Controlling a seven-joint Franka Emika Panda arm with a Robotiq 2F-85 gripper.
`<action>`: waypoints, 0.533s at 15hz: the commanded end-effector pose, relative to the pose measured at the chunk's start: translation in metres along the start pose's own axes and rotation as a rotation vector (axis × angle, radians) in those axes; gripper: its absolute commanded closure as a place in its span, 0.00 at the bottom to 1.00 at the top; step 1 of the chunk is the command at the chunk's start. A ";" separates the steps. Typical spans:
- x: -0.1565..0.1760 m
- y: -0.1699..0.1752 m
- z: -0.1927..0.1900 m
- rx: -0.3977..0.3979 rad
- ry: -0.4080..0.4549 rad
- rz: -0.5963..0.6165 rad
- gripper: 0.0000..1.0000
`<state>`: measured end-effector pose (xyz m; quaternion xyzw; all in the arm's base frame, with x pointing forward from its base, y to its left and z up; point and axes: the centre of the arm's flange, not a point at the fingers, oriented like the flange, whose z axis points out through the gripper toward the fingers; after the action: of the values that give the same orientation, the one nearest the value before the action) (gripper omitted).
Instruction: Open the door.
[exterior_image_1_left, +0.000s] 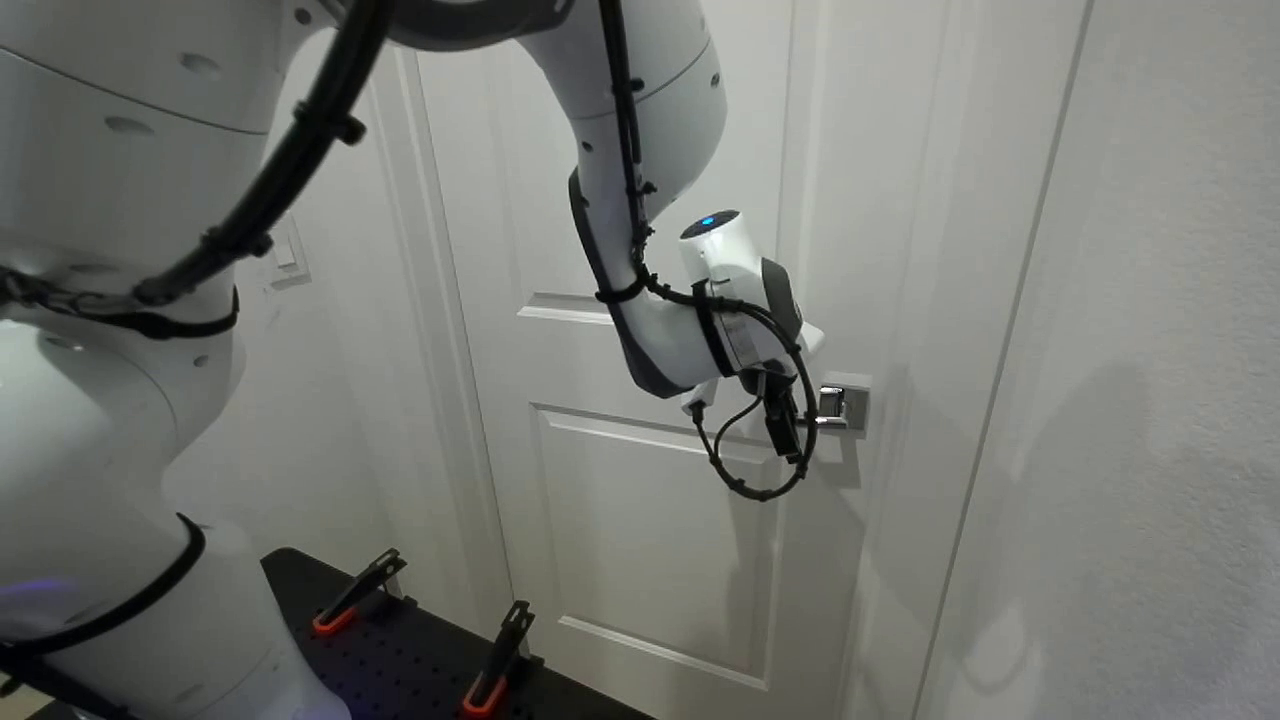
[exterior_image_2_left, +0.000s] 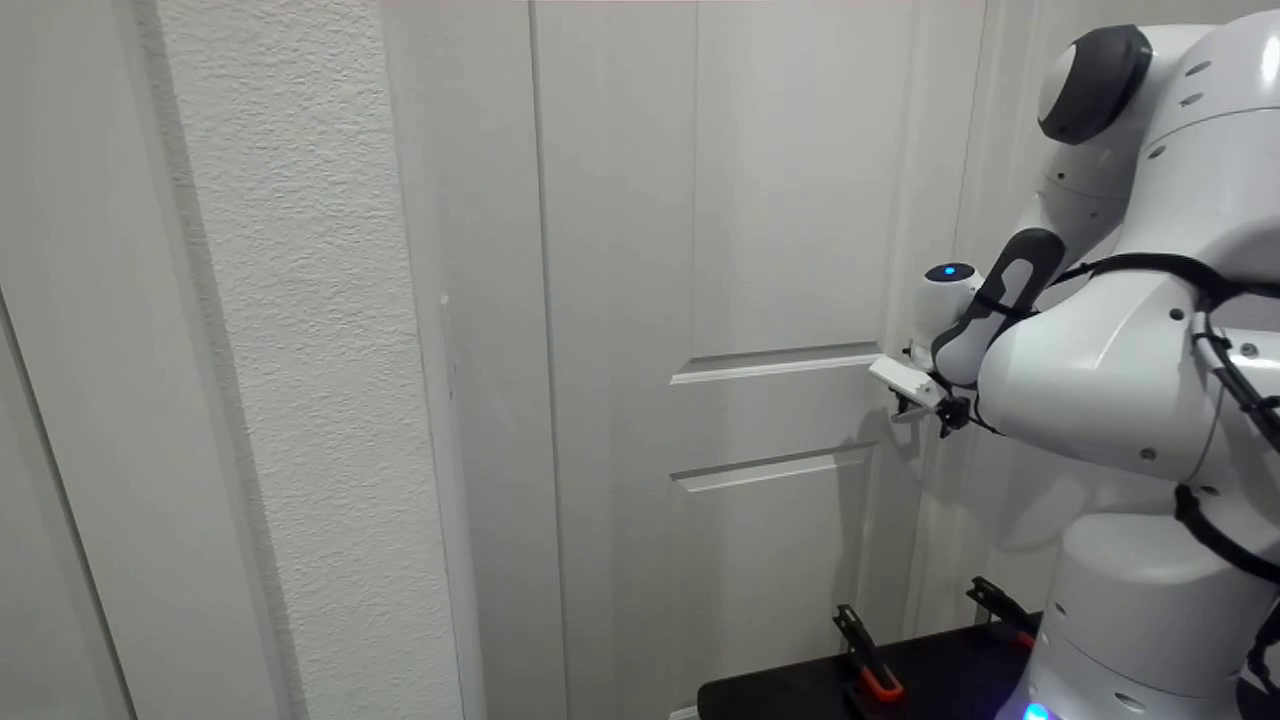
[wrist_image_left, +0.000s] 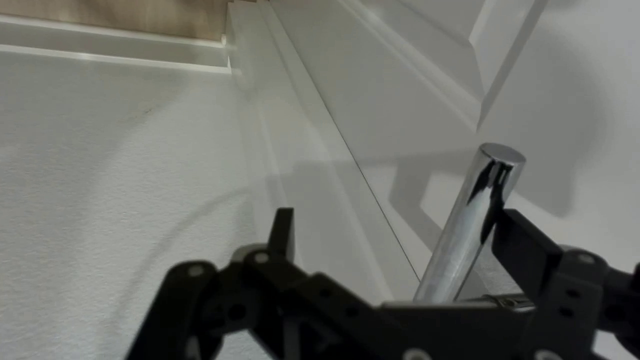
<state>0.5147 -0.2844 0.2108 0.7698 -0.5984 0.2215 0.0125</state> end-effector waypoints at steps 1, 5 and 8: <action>0.000 0.011 0.017 -0.013 0.048 -0.021 0.28; 0.000 0.009 0.030 0.010 0.097 -0.043 0.56; -0.001 0.009 0.042 0.011 0.115 -0.046 0.79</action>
<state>0.5293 -0.2857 0.2000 0.7769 -0.5696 0.2667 0.0274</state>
